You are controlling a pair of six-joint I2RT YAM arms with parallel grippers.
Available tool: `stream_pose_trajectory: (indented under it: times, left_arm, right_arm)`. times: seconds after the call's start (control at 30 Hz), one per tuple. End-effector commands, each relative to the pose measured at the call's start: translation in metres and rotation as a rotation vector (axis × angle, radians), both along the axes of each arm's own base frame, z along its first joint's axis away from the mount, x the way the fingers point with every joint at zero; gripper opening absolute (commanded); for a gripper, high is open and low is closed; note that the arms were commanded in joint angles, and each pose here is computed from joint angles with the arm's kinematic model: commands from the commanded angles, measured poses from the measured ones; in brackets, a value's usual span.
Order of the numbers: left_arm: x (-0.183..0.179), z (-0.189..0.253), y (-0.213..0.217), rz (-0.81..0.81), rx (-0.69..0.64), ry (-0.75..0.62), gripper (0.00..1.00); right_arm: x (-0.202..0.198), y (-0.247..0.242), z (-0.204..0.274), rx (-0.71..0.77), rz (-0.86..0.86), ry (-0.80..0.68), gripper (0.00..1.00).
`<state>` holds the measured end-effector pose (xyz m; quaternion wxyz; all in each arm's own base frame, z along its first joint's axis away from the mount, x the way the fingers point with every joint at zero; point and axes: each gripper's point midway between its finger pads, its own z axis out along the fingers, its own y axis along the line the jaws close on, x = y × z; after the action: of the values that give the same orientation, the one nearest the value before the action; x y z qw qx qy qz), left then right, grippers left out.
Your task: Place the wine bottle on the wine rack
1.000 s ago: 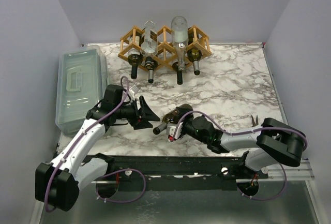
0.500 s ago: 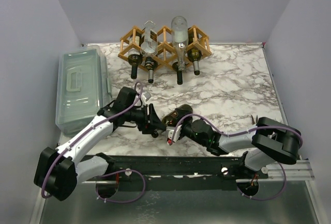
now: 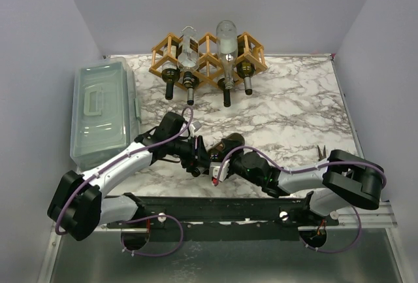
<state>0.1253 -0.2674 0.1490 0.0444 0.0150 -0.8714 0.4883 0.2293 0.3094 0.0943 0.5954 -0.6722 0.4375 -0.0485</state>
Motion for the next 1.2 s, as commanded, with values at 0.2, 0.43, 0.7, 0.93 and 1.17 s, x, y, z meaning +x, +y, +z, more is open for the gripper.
stream_pose_trajectory:
  times: [0.2,0.43,0.7,0.93,1.17]
  left_arm:
    - [0.019,-0.002,-0.005,0.059,0.016,-0.131,0.02]
    - [0.020,-0.006,0.011,0.126,0.047,-0.244,0.00]
    - [0.022,-0.009,0.028,0.210,0.079,-0.328,0.00]
    - [0.018,0.000,0.042,0.227,0.090,-0.434,0.00]
    - [0.017,0.021,0.059,0.242,0.105,-0.588,0.00]
  right_arm:
    - [0.000,0.004,0.027,0.121,-0.026,0.017,0.24]
    - [-0.006,-0.006,0.031,0.144,-0.023,0.006,0.97]
    - [-0.034,-0.005,0.031,0.091,0.075,0.125,1.00]
    - [-0.025,-0.012,0.069,0.313,-0.072,0.235,1.00]
    - [0.032,-0.090,0.133,0.825,-0.640,0.142,1.00]
